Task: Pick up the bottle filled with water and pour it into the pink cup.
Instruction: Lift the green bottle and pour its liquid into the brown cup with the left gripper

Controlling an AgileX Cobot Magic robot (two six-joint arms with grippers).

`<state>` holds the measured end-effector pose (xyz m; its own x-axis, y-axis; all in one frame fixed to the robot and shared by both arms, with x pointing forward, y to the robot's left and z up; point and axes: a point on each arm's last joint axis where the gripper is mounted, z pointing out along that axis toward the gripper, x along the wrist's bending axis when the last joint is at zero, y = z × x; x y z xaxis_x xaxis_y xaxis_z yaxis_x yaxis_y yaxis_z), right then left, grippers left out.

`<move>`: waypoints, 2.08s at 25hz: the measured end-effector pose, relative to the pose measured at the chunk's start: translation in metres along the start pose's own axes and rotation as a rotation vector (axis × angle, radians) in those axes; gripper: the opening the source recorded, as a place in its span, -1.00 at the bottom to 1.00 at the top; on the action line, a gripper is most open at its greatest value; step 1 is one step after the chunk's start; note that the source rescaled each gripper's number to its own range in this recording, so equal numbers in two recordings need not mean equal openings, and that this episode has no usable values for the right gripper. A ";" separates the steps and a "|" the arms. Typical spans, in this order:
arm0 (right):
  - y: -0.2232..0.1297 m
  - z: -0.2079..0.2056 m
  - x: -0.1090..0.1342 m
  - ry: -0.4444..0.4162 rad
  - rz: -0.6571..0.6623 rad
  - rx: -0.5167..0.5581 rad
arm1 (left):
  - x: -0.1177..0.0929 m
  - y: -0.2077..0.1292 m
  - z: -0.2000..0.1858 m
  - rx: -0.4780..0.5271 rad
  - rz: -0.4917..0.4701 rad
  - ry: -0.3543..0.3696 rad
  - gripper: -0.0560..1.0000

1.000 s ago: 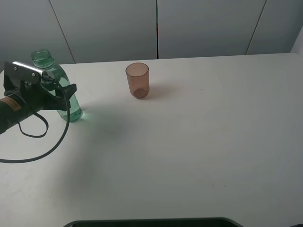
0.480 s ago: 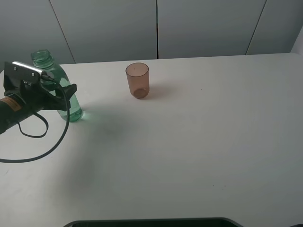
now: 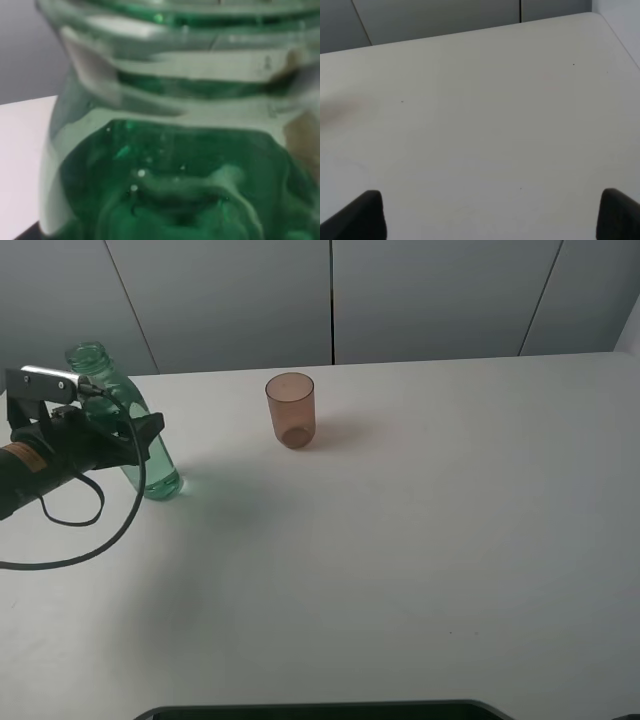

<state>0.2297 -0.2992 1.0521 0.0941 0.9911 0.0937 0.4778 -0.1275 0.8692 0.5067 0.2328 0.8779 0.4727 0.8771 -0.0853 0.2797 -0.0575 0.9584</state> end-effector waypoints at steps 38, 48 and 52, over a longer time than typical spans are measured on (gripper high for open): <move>0.000 0.000 0.000 0.000 0.000 0.000 | -0.012 0.125 0.100 0.096 0.826 -0.282 -0.88; 0.000 0.000 0.000 0.000 0.000 0.000 | -0.048 0.108 0.131 0.151 1.032 -0.329 -0.88; 0.000 0.000 0.000 0.000 0.000 0.000 | -0.054 0.111 0.134 0.151 1.126 -0.326 -0.88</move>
<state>0.2297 -0.2992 1.0521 0.0941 0.9911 0.0937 0.4778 -0.1275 0.8692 0.6240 0.1148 0.9522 0.7006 0.1341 0.7008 -0.3458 -0.7953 0.4979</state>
